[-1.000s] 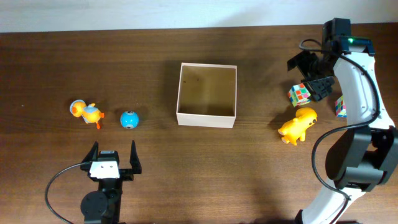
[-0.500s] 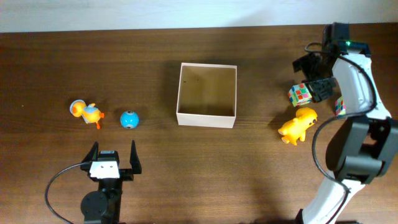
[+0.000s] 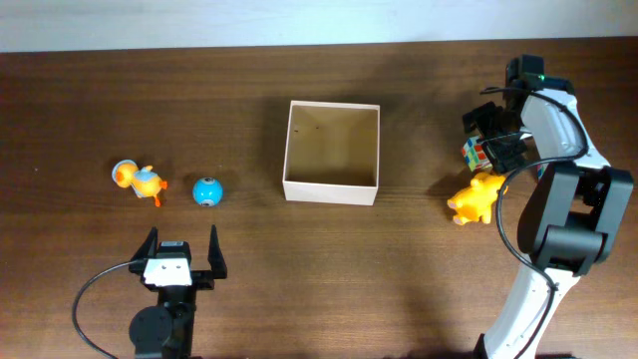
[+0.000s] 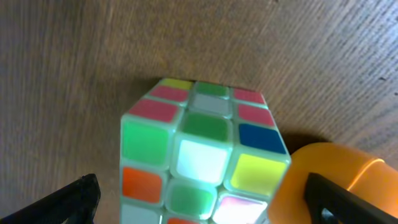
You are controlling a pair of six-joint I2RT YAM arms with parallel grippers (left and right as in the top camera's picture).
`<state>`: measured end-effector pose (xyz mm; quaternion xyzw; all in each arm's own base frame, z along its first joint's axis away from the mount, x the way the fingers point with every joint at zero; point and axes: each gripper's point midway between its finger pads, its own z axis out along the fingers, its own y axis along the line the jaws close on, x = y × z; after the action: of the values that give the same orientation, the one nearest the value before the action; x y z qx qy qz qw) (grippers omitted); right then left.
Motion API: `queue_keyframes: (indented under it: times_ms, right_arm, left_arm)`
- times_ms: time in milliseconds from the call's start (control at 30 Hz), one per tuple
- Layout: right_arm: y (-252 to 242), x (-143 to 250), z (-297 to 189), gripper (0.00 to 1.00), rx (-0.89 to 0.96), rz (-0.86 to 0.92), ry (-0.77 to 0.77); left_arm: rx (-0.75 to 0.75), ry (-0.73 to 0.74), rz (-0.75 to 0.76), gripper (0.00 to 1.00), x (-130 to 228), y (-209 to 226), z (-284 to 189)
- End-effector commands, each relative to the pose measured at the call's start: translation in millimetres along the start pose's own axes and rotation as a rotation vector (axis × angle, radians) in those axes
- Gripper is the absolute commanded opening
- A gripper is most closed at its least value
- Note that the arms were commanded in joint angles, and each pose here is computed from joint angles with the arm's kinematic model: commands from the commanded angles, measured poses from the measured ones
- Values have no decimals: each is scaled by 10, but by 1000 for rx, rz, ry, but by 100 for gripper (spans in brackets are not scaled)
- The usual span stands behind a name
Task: Pack container
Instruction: 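Close the right gripper on the Rubik's cube and lift it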
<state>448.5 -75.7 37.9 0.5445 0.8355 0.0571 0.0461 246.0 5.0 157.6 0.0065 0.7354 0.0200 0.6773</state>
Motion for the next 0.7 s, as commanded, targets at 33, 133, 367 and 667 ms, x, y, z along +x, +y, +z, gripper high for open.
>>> queue_keyframes:
  times_ms: [33, 133, 367, 667]
  right_arm:
    - [-66, -47, 152, 95, 34, -9, -7]
    - [-96, -87, 152, 92, 51, -10, -30]
    - [-122, -136, 148, 84, 68, -16, -58]
    - [-129, -140, 153, 65, 73, -38, -60]
  left_arm:
    - [1, -2, 16, 99, 14, -6, 0]
    - [1, -2, 16, 99, 14, -6, 0]
    - [1, -2, 16, 99, 14, -6, 0]
    - [1, -2, 16, 99, 14, -6, 0]
